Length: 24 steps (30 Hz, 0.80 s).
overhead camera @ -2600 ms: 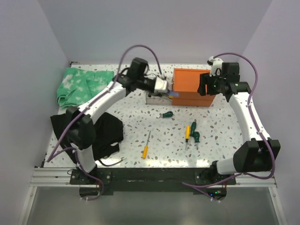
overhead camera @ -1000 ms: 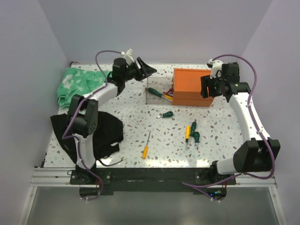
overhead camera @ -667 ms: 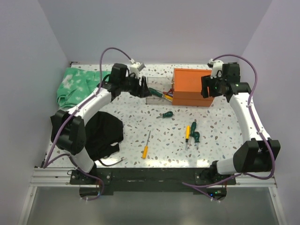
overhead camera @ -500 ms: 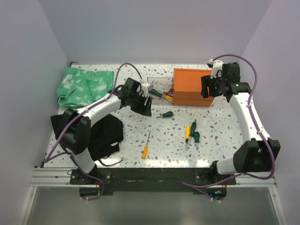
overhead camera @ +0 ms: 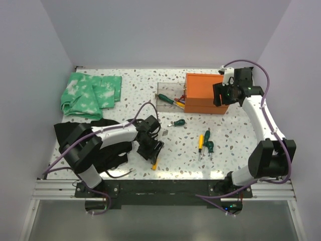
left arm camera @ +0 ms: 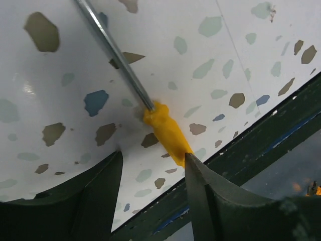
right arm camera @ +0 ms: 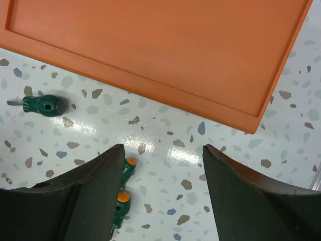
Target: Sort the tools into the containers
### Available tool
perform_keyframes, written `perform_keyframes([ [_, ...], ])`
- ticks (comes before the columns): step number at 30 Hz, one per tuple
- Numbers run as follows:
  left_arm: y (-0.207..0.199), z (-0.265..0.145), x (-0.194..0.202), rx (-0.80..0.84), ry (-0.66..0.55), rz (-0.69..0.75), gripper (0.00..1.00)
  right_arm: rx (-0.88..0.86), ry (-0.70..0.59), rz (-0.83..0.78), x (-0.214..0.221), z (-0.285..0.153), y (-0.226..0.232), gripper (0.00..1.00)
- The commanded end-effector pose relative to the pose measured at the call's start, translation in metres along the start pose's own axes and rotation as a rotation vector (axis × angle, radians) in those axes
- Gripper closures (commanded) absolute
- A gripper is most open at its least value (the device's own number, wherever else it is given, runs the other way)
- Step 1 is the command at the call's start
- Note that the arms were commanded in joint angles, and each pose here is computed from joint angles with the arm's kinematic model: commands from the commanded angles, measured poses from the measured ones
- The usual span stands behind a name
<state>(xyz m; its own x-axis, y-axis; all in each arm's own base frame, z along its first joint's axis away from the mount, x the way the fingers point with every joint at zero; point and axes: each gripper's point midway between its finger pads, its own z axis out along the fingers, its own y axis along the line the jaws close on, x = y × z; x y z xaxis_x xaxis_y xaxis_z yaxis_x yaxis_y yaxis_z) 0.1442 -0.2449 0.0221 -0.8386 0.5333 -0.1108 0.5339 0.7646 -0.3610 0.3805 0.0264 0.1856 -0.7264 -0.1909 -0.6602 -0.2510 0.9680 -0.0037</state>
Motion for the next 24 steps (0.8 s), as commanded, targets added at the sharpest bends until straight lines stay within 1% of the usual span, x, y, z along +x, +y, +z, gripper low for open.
perform_keyframes([
  [1,-0.018,0.008,0.005,0.055,0.046,0.001,0.45,-0.017,-0.060,-0.008,-0.018,-0.011,0.002,0.32],
  [5,-0.031,0.016,0.006,0.060,0.084,0.045,0.46,-0.021,-0.051,-0.016,-0.016,-0.014,0.004,0.32],
  [8,-0.035,0.022,0.011,0.050,0.106,0.048,0.46,-0.021,-0.045,-0.029,-0.012,-0.015,0.004,0.32],
  [10,-0.030,0.029,0.016,0.011,0.129,0.039,0.48,-0.024,-0.049,-0.027,-0.011,-0.015,0.004,0.32],
  [11,-0.027,0.034,0.018,-0.003,0.139,0.037,0.52,-0.029,-0.053,-0.026,-0.012,-0.016,0.006,0.32],
  [12,-0.020,0.042,0.024,-0.025,0.169,0.023,0.61,-0.038,-0.063,-0.019,-0.015,-0.016,0.008,0.32],
  [14,-0.015,0.048,0.024,-0.036,0.189,0.015,0.69,-0.044,-0.081,-0.010,-0.020,-0.020,0.009,0.32],
  [15,-0.012,0.050,0.026,-0.038,0.216,0.002,0.75,-0.051,-0.093,-0.007,-0.024,-0.022,0.011,0.32],
  [17,-0.004,0.048,0.018,-0.050,0.213,-0.016,0.84,-0.052,-0.107,-0.008,-0.029,-0.025,0.011,0.32],
  [18,-0.002,0.044,0.007,-0.057,0.193,-0.014,0.95,-0.051,-0.113,-0.009,-0.031,-0.027,0.011,0.32],
  [19,0.000,0.040,0.000,-0.053,0.177,0.001,0.99,-0.048,-0.117,-0.010,-0.033,-0.029,0.010,0.32],
  [20,0.001,0.032,-0.018,-0.034,0.138,0.008,1.00,-0.046,-0.121,-0.011,-0.034,-0.030,0.010,0.32],
  [21,0.002,0.024,-0.020,-0.027,0.140,0.011,1.00,-0.046,-0.122,-0.011,-0.036,-0.031,0.010,0.32],
  [22,0.002,0.017,-0.026,0.000,0.128,0.046,1.00,-0.045,-0.128,-0.012,-0.038,-0.032,0.010,0.32],
  [23,0.004,0.005,-0.041,0.027,0.090,0.051,1.00,-0.043,-0.130,-0.011,-0.039,-0.033,0.009,0.32],
  [24,0.002,-0.007,-0.039,0.053,0.108,0.060,1.00,-0.043,-0.131,-0.010,-0.040,-0.032,0.009,0.32],
])
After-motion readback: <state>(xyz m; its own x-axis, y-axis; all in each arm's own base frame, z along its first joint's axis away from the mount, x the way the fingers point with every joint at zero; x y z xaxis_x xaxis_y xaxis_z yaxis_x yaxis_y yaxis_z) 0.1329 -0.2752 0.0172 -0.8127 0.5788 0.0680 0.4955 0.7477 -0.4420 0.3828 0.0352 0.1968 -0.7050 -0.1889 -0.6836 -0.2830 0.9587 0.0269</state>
